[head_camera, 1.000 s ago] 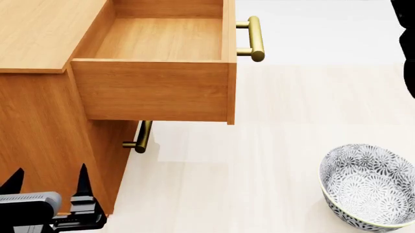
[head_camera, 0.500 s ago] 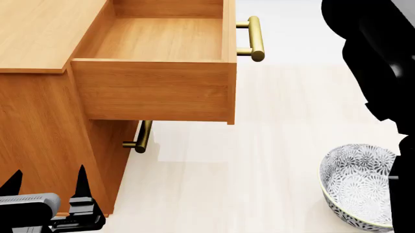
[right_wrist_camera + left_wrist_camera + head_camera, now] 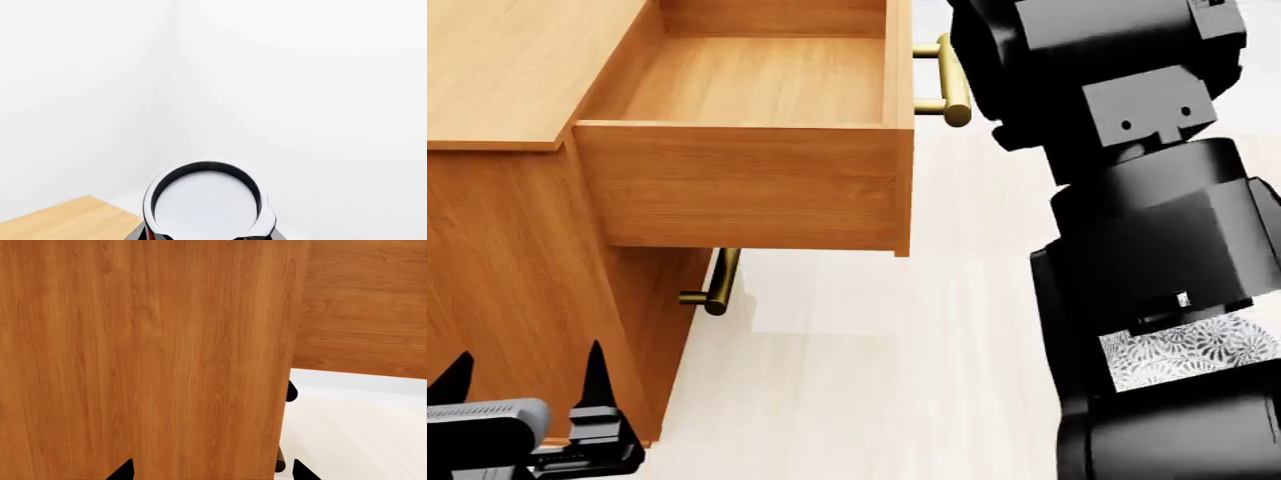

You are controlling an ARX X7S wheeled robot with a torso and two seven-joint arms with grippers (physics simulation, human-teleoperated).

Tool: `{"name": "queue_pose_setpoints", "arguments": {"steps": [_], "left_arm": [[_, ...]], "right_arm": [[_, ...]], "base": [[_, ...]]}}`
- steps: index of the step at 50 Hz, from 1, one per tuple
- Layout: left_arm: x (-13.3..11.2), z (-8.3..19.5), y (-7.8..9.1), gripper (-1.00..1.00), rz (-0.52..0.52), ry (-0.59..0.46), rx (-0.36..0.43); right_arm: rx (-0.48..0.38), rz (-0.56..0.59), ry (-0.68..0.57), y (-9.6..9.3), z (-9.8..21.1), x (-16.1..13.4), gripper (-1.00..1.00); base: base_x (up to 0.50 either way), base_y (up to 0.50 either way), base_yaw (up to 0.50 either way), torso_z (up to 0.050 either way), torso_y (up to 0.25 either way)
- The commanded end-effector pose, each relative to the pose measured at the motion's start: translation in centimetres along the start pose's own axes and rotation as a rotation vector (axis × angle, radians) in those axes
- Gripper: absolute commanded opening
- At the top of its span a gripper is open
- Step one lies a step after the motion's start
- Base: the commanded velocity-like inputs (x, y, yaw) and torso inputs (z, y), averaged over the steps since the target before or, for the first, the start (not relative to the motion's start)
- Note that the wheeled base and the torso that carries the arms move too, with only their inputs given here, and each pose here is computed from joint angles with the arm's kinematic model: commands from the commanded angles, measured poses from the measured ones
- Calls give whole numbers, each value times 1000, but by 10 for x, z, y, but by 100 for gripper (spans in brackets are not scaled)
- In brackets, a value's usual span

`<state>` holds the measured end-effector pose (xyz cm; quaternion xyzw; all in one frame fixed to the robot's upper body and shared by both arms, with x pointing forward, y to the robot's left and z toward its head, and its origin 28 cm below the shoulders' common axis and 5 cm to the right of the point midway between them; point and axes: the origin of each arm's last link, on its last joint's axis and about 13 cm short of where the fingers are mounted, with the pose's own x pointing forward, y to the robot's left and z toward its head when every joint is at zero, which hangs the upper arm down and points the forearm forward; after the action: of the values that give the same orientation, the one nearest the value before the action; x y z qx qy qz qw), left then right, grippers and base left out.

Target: Put the ketchup in the top drawer of the cabinet.

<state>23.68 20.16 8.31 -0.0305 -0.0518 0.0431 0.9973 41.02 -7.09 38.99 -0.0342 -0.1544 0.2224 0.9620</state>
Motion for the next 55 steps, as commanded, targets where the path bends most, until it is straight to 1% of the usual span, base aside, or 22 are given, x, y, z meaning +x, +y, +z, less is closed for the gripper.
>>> {"name": "queue_pose_setpoints", "arguments": {"steps": [1, 6, 11, 12, 13, 15, 16, 19, 20, 23, 24, 25, 30, 35, 37, 39, 40, 44, 45, 47, 54, 55], "left_arm": [[0, -1, -2, 100, -4, 2, 0], [-1, 1, 0, 100, -2, -1, -1], [-1, 1, 0, 100, 2, -1, -2], [-1, 1, 0, 100, 2, -1, -1], [-1, 0, 0, 100, 0, 0, -3], [-2, 0, 0, 100, -1, 1, -3], [-2, 0, 0, 100, -1, 1, -2], [-1, 0, 1, 100, 2, 2, -3], [-1, 0, 1, 100, 1, 2, -3], [-1, 0, 1, 100, 1, 3, -3], [-1, 0, 1, 100, 1, 3, -3], [-1, 0, 1, 100, 2, 3, -2], [-1, 0, 1, 100, 3, 4, -4], [-1, -1, 2, 100, 5, 5, -5], [-1, -2, 2, 100, 4, 6, -5], [-1, -2, 1, 100, 3, 7, -6], [-1, -2, 1, 100, 3, 8, -6], [-1, -2, 1, 100, 3, 9, -7], [-2, -2, 1, 100, 3, 9, -6], [-2, -2, 1, 100, 2, 8, -6], [-2, -2, 1, 100, 2, 9, -5], [-2, -2, 1, 100, 2, 8, -6]], "right_arm": [[-38, 56, 72, 12, -4, 17, -100], [-30, 75, 105, 19, -15, 18, -100], [-19, 77, 131, 23, -16, 18, -100], [-20, 78, 134, 23, -11, 18, -100], [-3, 83, 146, 24, -14, 18, -100], [0, 82, 154, 24, -15, 18, -100], [8, 81, 159, 23, -11, 17, -100], [26, 66, 177, 23, -20, 17, -100], [32, 63, 184, 22, -15, 16, -100], [35, 73, 241, 22, -21, 14, -100], [42, 86, 271, 23, -30, 13, -100], [38, 100, 284, 23, -26, 13, -100], [11, 148, 367, 25, -36, 10, -100], [-7, 183, 407, 26, -42, 8, -100], [-9, 190, 418, 26, -38, 8, -100], [-21, 203, 432, 27, -46, 7, -100], [-20, 200, 437, 26, -40, 7, -100], [-27, 202, 447, 25, -42, 7, -100], [-29, 205, 448, 26, -49, 6, -100], [-28, 204, 446, 24, -42, 7, -100], [-33, 210, 451, 24, -43, 6, -100], [-13, 215, 448, 24, -43, 6, -100]], "base": [[0, 0, 0, 0, 0], [0, 0, 0, 0, 0], [0, 0, 0, 0, 0], [0, 0, 0, 0, 0], [0, 0, 0, 0, 0], [0, 0, 0, 0, 0], [0, 0, 0, 0, 0], [0, 0, 0, 0, 0], [0, 0, 0, 0, 0], [0, 0, -1, 0, 0], [0, 0, 0, 0, 0], [0, 0, 0, 0, 0], [0, 0, 0, 0, 2], [0, 0, 0, 0, 0], [0, 0, 0, 0, 0], [0, 0, 0, 0, 0], [0, 0, 0, 0, 0], [0, 0, 0, 0, 0], [0, 0, 0, 0, 0], [0, 0, 0, 0, 0], [0, 0, 0, 0, 0], [0, 0, 0, 0, 0]]}}
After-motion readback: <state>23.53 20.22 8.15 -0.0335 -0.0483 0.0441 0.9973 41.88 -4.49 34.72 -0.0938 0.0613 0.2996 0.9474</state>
